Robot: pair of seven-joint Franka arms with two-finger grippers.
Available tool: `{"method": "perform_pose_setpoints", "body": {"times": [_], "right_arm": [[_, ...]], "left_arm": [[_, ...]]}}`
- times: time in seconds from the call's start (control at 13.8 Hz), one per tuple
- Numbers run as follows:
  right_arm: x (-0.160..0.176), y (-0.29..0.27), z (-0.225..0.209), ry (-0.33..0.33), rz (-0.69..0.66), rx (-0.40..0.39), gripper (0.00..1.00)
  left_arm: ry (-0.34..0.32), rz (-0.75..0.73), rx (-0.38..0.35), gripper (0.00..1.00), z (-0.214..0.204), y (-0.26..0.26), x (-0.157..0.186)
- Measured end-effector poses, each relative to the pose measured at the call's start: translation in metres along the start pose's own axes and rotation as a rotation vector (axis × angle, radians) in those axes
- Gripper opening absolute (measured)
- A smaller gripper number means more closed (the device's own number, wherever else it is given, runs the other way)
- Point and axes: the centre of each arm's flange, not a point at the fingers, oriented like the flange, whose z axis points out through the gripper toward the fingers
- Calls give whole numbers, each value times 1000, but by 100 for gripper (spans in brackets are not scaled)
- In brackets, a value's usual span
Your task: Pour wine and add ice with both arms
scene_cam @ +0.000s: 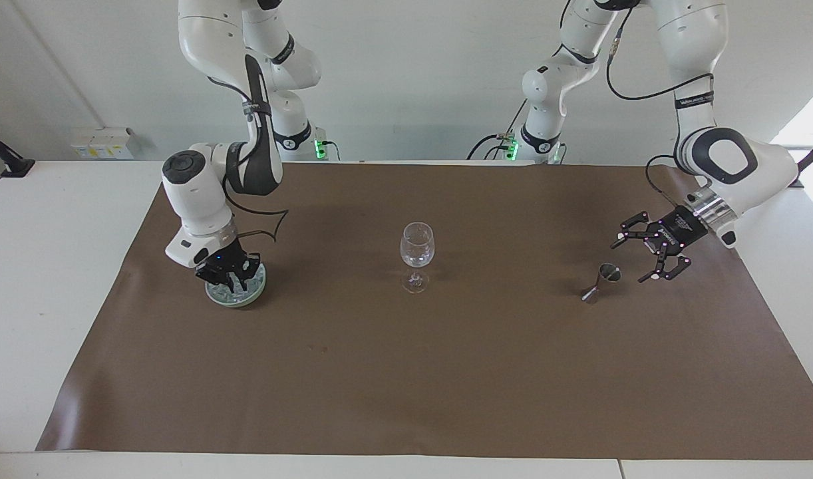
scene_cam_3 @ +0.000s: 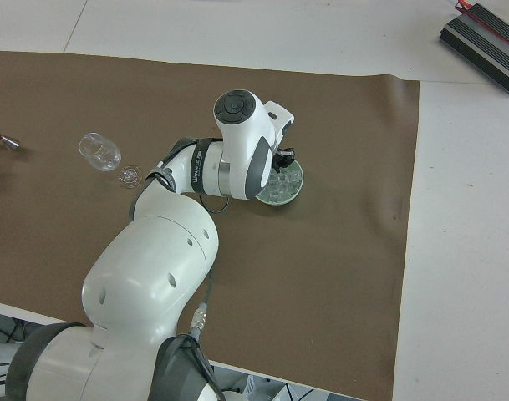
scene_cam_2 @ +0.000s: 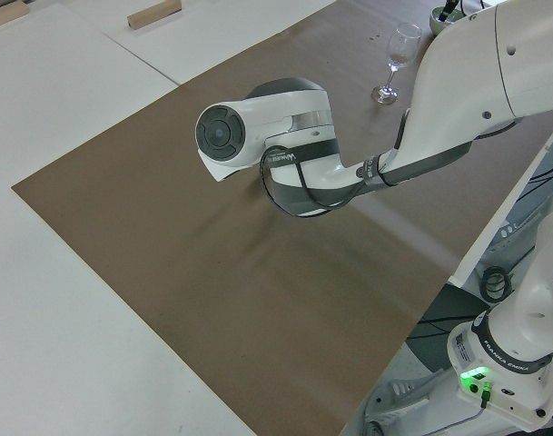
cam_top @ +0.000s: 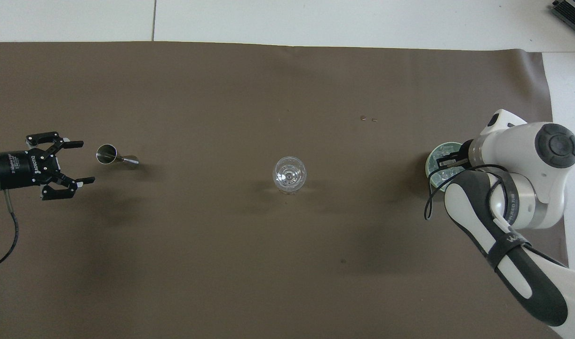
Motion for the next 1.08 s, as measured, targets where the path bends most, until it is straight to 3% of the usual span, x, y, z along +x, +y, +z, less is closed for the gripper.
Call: {"method": "perform_pose_setpoints", "body": {"times": [0.51, 0.94, 1.08], "right_arm": [[2, -13, -77, -31, 109, 25, 23], [43, -88, -183, -8, 237, 45, 23], [51, -116, -205, 7, 279, 104, 23]], "left_arm": [[220, 265, 0, 100, -69, 33, -68], [371, 547, 35, 100, -80, 48, -113], [398, 652, 50, 100, -86, 50, -119]]}}
